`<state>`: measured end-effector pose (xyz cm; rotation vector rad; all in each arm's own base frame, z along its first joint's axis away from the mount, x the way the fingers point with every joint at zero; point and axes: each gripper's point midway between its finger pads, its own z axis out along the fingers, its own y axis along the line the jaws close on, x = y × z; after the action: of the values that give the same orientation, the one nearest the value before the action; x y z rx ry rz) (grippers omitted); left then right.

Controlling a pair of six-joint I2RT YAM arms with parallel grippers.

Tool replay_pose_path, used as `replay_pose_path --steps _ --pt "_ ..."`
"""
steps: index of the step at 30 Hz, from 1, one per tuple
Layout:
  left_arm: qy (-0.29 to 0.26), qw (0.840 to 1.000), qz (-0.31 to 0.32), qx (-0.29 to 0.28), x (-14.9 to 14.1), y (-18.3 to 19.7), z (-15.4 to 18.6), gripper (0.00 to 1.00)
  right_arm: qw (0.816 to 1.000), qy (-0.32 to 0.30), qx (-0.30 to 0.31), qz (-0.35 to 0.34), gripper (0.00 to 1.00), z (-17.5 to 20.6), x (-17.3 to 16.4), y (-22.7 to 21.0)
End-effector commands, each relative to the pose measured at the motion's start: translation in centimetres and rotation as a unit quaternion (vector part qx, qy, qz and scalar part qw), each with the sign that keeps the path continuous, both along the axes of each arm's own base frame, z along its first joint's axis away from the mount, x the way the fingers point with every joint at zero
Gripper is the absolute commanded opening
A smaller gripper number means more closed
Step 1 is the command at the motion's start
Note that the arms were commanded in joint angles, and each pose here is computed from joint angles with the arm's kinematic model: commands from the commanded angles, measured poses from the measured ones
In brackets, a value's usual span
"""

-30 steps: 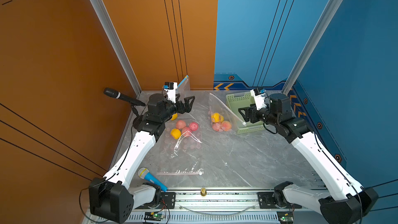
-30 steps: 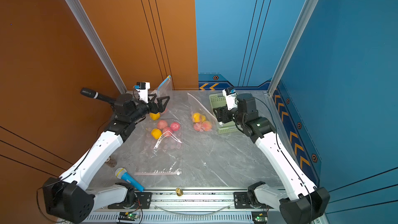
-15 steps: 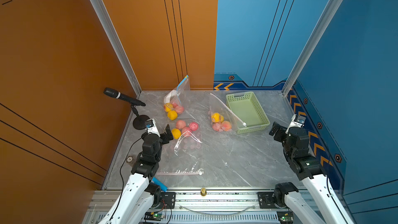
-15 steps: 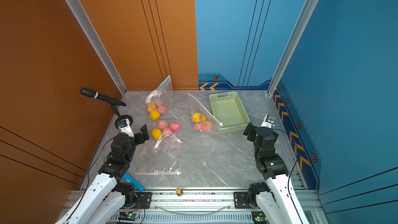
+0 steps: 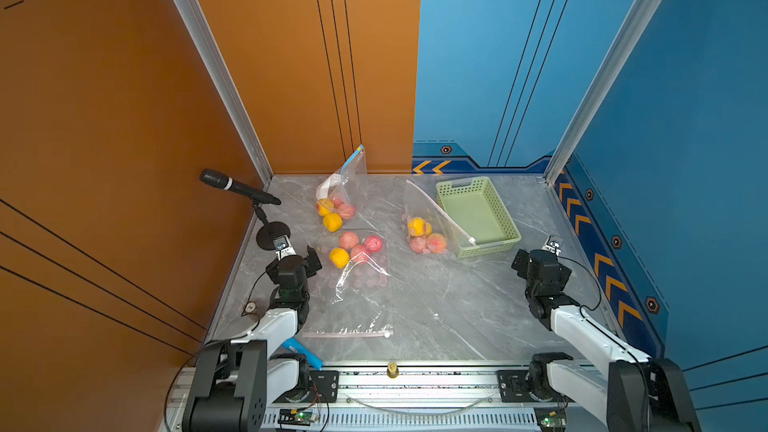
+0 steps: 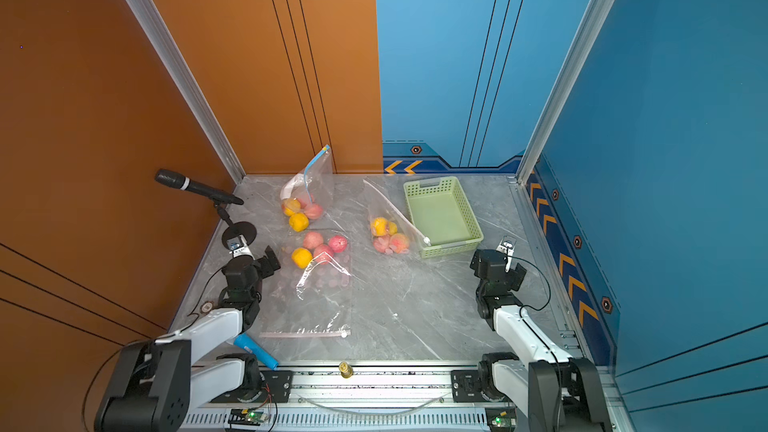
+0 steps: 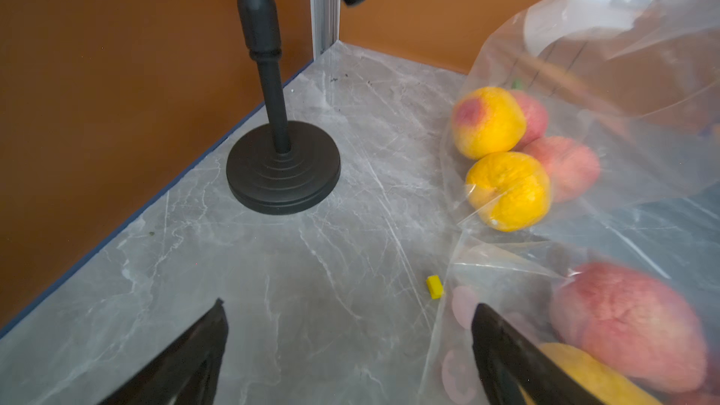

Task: Place the peach in a zip-top bag and seal the zipper
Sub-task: Reset both arms

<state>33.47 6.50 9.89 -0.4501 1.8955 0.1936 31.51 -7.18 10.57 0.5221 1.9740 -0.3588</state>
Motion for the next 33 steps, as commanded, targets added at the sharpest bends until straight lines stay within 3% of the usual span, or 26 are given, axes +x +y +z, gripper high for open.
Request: replay_pose_path --steps 1,6,10,14,19,21,33 --pt "-0.054 0.997 -0.057 0.013 2.2 -0.9 2.2 0.98 0.998 -0.067 -0.007 0.011 1.0 1.8 2.1 -0.3" --pt "-0.07 0.993 -0.093 -0.004 3.5 -1.1 1.4 0.98 0.996 -0.08 -0.003 0.042 1.0 1.7 3.8 0.0" --pt "-0.08 0.98 -0.183 -0.004 3.7 -3.9 1.2 0.98 0.992 -0.09 0.02 0.089 1.0 0.9 5.1 1.1" --pt "-0.078 0.955 -0.285 0.013 4.6 -7.6 0.3 0.98 0.985 -0.084 0.017 0.147 1.0 0.3 6.4 3.2" --pt "-0.061 0.954 -0.293 0.005 5.0 -7.8 0.1 0.98 0.978 -0.073 0.014 0.195 1.0 -1.1 7.7 5.0" --pt "-0.058 0.954 -0.293 0.001 5.1 -7.7 0.0 0.98 0.981 -0.045 0.007 0.19 1.0 -1.5 7.7 5.0" --pt "-0.029 0.95 -0.309 0.018 5.6 -8.9 -0.5 0.98 0.981 -0.045 -0.009 0.187 1.0 -1.4 7.8 5.3"
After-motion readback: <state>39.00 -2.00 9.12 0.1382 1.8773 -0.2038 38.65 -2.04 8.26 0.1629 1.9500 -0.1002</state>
